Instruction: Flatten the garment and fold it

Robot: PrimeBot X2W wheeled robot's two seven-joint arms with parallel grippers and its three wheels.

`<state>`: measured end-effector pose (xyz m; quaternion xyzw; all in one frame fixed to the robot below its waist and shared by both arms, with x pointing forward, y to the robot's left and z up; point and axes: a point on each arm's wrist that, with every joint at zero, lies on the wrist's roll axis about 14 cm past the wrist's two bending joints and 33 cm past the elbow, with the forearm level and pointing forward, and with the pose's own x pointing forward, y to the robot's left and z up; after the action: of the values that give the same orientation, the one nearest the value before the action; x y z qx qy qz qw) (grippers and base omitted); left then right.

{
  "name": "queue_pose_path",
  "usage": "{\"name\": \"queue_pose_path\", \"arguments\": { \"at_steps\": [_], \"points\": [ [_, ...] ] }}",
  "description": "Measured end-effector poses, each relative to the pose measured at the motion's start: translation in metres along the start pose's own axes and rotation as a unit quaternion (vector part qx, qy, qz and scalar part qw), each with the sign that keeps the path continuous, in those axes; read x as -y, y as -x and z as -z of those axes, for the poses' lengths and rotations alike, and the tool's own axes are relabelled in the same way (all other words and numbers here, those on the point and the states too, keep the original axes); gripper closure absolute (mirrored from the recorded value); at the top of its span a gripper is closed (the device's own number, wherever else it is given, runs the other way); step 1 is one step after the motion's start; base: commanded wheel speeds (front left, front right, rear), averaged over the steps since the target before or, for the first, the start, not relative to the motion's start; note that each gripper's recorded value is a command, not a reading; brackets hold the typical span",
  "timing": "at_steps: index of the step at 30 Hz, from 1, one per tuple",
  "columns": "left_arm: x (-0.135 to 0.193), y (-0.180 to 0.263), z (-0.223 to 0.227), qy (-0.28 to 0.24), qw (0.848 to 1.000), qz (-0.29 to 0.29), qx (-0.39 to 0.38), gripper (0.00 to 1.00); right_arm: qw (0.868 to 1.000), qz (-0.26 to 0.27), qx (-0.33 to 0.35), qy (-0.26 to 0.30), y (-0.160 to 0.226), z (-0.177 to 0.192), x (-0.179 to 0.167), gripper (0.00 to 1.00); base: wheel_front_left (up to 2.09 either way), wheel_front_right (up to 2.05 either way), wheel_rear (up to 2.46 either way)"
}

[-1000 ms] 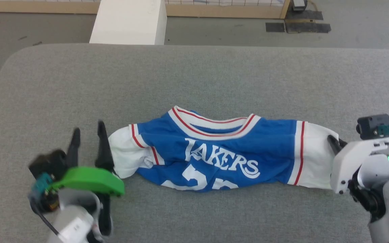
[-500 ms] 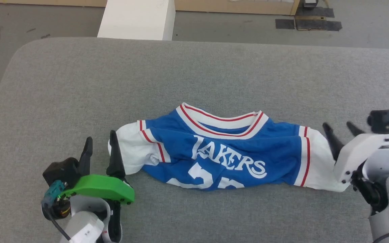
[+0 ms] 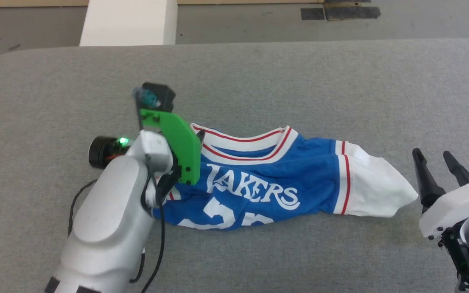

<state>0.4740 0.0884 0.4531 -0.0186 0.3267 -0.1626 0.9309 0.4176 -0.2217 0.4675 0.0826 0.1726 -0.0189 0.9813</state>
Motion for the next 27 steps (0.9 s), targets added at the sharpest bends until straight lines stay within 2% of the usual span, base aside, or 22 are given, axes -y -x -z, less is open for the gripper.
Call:
{"name": "queue_pose_path", "arguments": {
  "at_steps": [3,6,9,10,11,12,18,21,27],
  "points": [
    [0.005,-0.012,0.000,-0.016,1.000,-0.001,-0.025,0.00,1.000,0.012,-0.006,-0.002,0.000,0.004,0.008,0.00,0.00,0.00,0.00],
    [-0.007,-0.023,0.012,-0.034,0.997,-0.033,-0.052,0.00,1.000,0.020,-0.011,-0.003,0.001,0.008,0.014,0.00,0.00,0.00,0.00],
    [-0.011,-0.030,0.026,-0.026,0.996,-0.045,-0.076,0.02,0.999,0.028,-0.015,-0.004,0.002,0.011,0.019,0.00,0.00,0.00,0.00],
    [-0.011,-0.032,0.030,-0.026,0.995,-0.046,-0.083,0.57,0.999,0.030,-0.016,-0.004,0.002,0.012,0.020,0.00,0.00,0.00,0.00],
    [-0.011,-0.034,0.032,-0.025,0.995,-0.046,-0.085,0.92,0.999,0.031,-0.017,-0.005,0.002,0.013,0.021,0.00,0.00,0.00,0.00],
    [-0.011,-0.035,0.032,-0.023,0.995,-0.047,-0.084,1.00,0.999,0.032,-0.018,-0.005,0.002,0.013,0.022,0.00,0.00,0.00,0.00],
    [-0.007,-0.036,0.015,-0.018,0.998,-0.043,-0.036,1.00,1.000,0.023,-0.020,-0.002,-0.002,0.015,0.015,0.00,0.00,0.00,0.00],
    [-0.005,-0.036,-0.016,-0.024,0.999,-0.040,0.018,1.00,1.000,0.018,-0.022,-0.001,-0.004,0.016,0.011,0.00,0.00,0.00,0.00],
    [-0.002,-0.048,-0.089,-0.080,0.988,-0.045,0.121,1.00,1.000,0.009,-0.023,0.003,-0.012,0.017,0.005,0.00,0.00,0.00,0.00]
  ]
}}
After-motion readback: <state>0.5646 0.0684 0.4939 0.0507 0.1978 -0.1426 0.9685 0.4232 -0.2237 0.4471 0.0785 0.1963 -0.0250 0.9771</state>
